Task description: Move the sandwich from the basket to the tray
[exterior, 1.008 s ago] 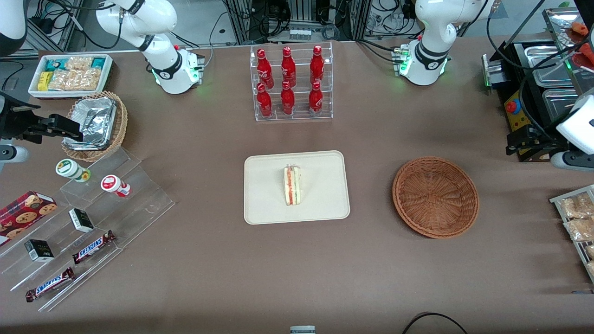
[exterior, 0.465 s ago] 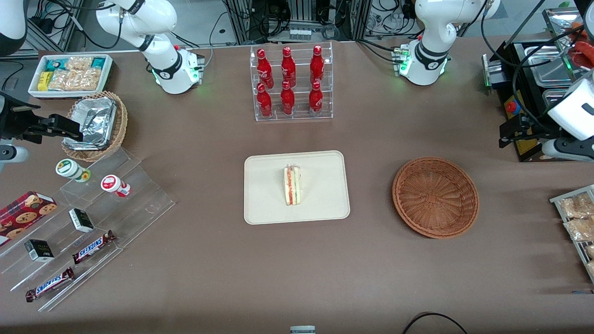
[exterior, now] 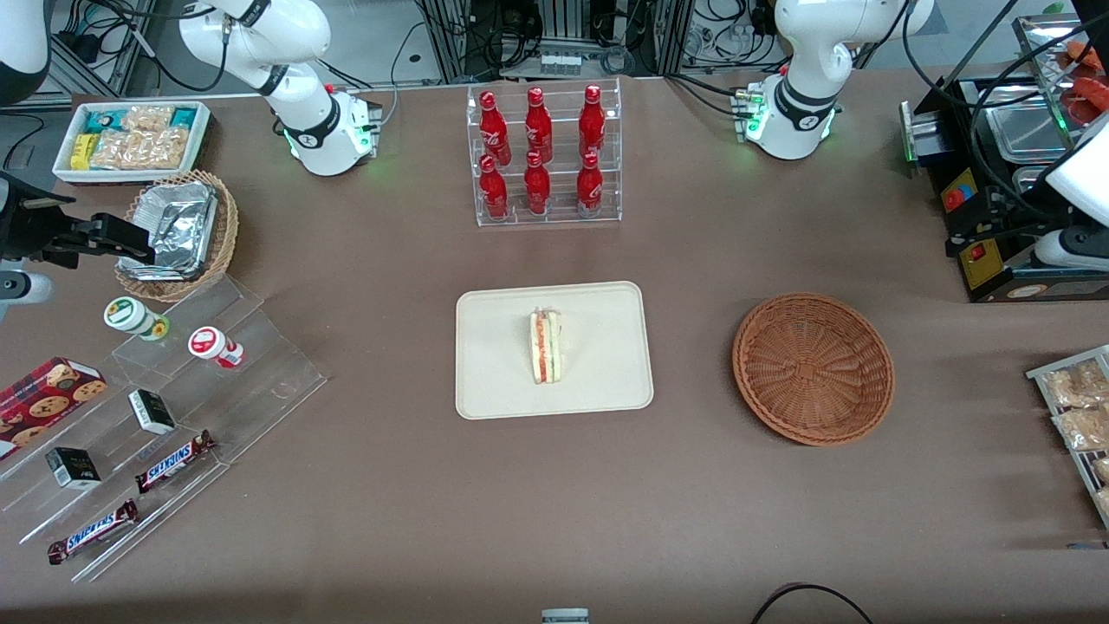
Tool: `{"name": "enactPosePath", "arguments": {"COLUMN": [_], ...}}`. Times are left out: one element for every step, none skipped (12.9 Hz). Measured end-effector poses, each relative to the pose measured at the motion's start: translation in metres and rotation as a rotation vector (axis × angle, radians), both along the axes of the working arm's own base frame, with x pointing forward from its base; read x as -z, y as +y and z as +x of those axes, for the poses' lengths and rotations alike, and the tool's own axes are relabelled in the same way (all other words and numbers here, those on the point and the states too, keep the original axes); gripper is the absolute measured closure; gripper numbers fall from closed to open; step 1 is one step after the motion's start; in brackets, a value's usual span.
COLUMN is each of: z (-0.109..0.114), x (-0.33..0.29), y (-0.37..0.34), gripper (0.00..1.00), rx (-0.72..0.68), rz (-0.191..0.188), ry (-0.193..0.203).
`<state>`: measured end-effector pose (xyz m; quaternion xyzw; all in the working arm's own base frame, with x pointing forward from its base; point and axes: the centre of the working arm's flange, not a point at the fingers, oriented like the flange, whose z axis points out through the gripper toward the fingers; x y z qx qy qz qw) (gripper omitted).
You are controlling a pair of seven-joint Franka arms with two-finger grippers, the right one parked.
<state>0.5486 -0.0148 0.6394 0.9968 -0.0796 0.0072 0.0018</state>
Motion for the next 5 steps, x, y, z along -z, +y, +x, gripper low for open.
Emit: {"name": "enactPosePath", "arguments": {"z": [-0.0018,-0.0022,-0.0022,-0.0022,-0.0022], "x": [-0.0008,-0.0014,-0.0015,-0.0015,-0.0015], "y": [0.0011,0.0015,0.0015,0.0016,0.0016], "gripper": [0.00,0.00,0.00,0.00,0.00], "rx": [-0.016,-0.032,-0.036,-0.037,-0.038], "rz": [0.000,-0.001,-0.001,-0.001,-0.001], "ry": [-0.001,-0.002,-0.002,-0.002,-0.002]}}
